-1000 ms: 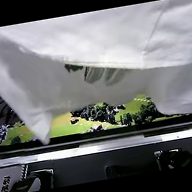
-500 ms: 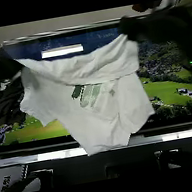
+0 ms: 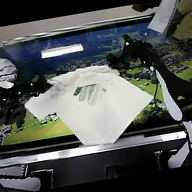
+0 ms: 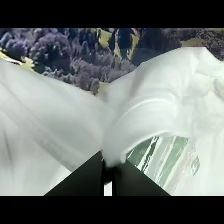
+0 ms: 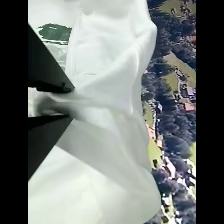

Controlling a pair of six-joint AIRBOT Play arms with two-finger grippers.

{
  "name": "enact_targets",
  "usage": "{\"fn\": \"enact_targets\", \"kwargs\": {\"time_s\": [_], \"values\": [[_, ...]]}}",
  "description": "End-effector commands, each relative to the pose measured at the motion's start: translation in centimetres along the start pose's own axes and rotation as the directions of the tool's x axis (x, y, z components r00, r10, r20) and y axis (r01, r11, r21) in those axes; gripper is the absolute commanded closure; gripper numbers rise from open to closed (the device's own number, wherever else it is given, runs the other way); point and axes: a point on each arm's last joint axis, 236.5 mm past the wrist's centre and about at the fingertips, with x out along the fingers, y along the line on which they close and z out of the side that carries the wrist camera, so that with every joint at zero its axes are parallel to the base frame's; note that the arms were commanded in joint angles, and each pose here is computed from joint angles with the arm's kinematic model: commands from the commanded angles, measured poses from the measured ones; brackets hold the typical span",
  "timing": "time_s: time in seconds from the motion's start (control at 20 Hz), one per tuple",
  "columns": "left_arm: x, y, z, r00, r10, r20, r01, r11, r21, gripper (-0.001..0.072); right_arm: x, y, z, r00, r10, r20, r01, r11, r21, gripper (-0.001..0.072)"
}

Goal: Fold the clothes and pants, and hang the long-sleeved shirts on hangers.

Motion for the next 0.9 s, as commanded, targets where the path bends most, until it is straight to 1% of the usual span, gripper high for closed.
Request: {"fn": "enact_targets", "kwargs": {"time_s": [0.0, 0.05, 0.15, 0.2, 0.25, 0.3, 0.45, 0.6, 0.7, 0.85], "values": [[1.4, 1.3, -0.2, 1.0, 0.003, -0.019, -0.004, 0.999, -0.036, 0.0689, -1.9, -1.3, -0.3, 0.995, 0.058, -0.085, -0.059, 0.998, -0.01, 0.0472], [1.3, 1.0, 0.0, 1.0, 0.0, -0.017, 0.0, 1.0, -0.03, 0.0689, -4.1, -2.6, -0.4, 0.992, 0.051, -0.118, -0.056, 0.998, -0.038, 0.0436], [1.0, 0.4, 0.5, 1.0, -0.008, -0.007, 0.007, 1.0, -0.018, 0.0689, -9.1, -6.1, -0.7, 0.982, 0.022, -0.19, -0.038, 0.996, -0.078, 0.0398], [0.8, 0.1, 0.8, 1.0, -0.012, -0.005, 0.012, 1.0, -0.012, 0.0689, -11.5, -8.2, -1.0, 0.976, 0.009, -0.22, -0.026, 0.997, -0.076, 0.0354], [0.6, -0.1, 1.0, 1.0, -0.015, -0.001, 0.015, 1.0, -0.006, 0.0689, -13.6, -10.3, -1.4, 0.972, -0.004, -0.237, -0.009, 0.998, -0.054, 0.0329], [0.5, -0.4, 1.1, 1.0, -0.019, 0.0, 0.019, 1.0, -0.002, 0.0689, -15.1, -12.3, -1.8, 0.971, -0.013, -0.24, 0.008, 1.0, -0.021, 0.0229], [0.5, -0.5, 1.0, 1.0, -0.022, -0.007, 0.022, 1.0, 0.001, 0.0688, -17.4, -17.6, -4.1, 0.974, -0.025, -0.226, 0.047, 0.994, 0.095, 0.0212], [0.5, -0.3, 0.8, 1.0, -0.014, -0.017, 0.014, 1.0, 0.007, 0.0689, -16.6, -21.0, -8.4, 0.954, -0.011, -0.3, 0.067, 0.982, 0.177, 0.0213], [0.5, -0.3, 0.8, 1.0, -0.012, -0.018, 0.012, 1.0, 0.009, 0.0689, -15.3, -22.5, -10.5, 0.941, -0.025, -0.338, 0.092, 0.978, 0.185, 0.0213], [0.5, -0.3, 0.8, 1.0, -0.012, -0.018, 0.012, 1.0, 0.009, 0.0689, -13.7, -24.7, -11.5, 0.945, -0.072, -0.32, 0.143, 0.969, 0.203, 0.0214]]}}
